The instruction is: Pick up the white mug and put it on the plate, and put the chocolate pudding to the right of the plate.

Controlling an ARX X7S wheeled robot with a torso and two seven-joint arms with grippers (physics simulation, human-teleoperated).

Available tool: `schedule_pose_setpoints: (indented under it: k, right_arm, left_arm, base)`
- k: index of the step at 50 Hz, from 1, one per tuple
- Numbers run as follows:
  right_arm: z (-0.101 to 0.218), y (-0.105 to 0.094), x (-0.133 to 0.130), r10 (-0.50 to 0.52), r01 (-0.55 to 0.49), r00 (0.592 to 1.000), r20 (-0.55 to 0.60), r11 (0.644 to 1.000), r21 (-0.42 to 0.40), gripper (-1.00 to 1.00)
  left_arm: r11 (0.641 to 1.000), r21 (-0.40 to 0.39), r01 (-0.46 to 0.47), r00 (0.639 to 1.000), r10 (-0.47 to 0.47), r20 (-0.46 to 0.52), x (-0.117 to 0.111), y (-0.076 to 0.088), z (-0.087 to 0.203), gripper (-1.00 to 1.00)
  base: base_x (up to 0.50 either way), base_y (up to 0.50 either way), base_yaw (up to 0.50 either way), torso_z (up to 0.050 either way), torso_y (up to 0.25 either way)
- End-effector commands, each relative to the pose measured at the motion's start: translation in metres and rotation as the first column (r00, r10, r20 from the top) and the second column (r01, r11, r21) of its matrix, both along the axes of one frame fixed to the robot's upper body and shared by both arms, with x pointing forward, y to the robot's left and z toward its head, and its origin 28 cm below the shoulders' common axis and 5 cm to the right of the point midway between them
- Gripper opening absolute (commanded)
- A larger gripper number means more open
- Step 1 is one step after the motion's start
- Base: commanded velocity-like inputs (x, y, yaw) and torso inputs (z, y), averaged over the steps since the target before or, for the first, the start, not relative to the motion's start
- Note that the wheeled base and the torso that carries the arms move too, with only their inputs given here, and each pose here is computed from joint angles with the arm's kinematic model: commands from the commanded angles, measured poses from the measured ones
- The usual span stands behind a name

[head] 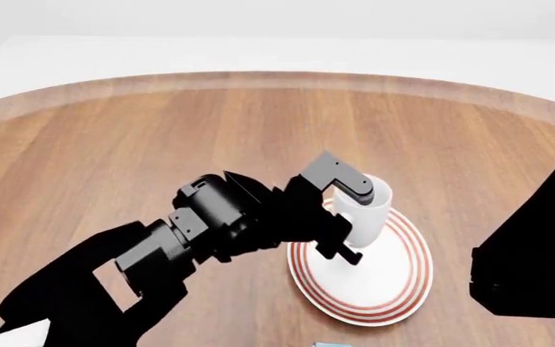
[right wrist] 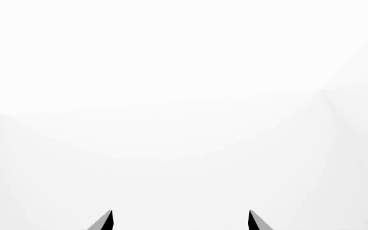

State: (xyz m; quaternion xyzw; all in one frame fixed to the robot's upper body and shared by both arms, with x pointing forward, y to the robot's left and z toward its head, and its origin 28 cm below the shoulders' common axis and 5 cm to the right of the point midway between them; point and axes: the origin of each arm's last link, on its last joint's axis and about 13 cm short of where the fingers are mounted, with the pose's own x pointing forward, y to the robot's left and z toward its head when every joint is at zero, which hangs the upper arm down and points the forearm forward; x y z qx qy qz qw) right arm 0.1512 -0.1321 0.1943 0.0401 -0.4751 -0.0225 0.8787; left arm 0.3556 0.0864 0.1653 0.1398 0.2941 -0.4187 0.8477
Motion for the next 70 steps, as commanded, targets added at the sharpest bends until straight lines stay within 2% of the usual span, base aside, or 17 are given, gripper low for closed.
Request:
schedule_pose_setpoints:
  k: [1,49,50,70]
  right_arm:
    - [0.001,-0.002,0.000,-0.016,0.017,1.000,0.018,1.000,-0.015,1.00]
    - [-0.001,-0.001,0.001,-0.012,0.012,1.000,0.011,1.000,-0.014,1.00]
    - [-0.001,-0.001,0.001,-0.011,0.011,1.000,0.011,1.000,-0.014,1.00]
    - [-0.001,0.000,0.000,-0.010,0.011,1.000,0.009,1.000,-0.016,1.00]
  left_arm:
    - [1.000,-0.015,0.021,1.000,-0.021,0.011,0.000,-0.010,0.000,-1.00]
    - [0.999,0.012,0.041,0.999,-0.041,-0.013,-0.010,-0.012,-0.031,-1.00]
    - [0.999,0.012,0.039,0.999,-0.039,-0.012,-0.010,-0.012,-0.031,1.00]
    - [0.999,0.020,0.035,0.999,-0.035,-0.026,-0.015,-0.012,-0.044,1.00]
  base:
    - [0.00,0.00,0.00,0.000,0.010]
    - [0.00,0.00,0.00,0.000,0.000]
    - [0.00,0.00,0.00,0.000,0.000]
    - [0.00,0.00,0.00,0.000,0.000]
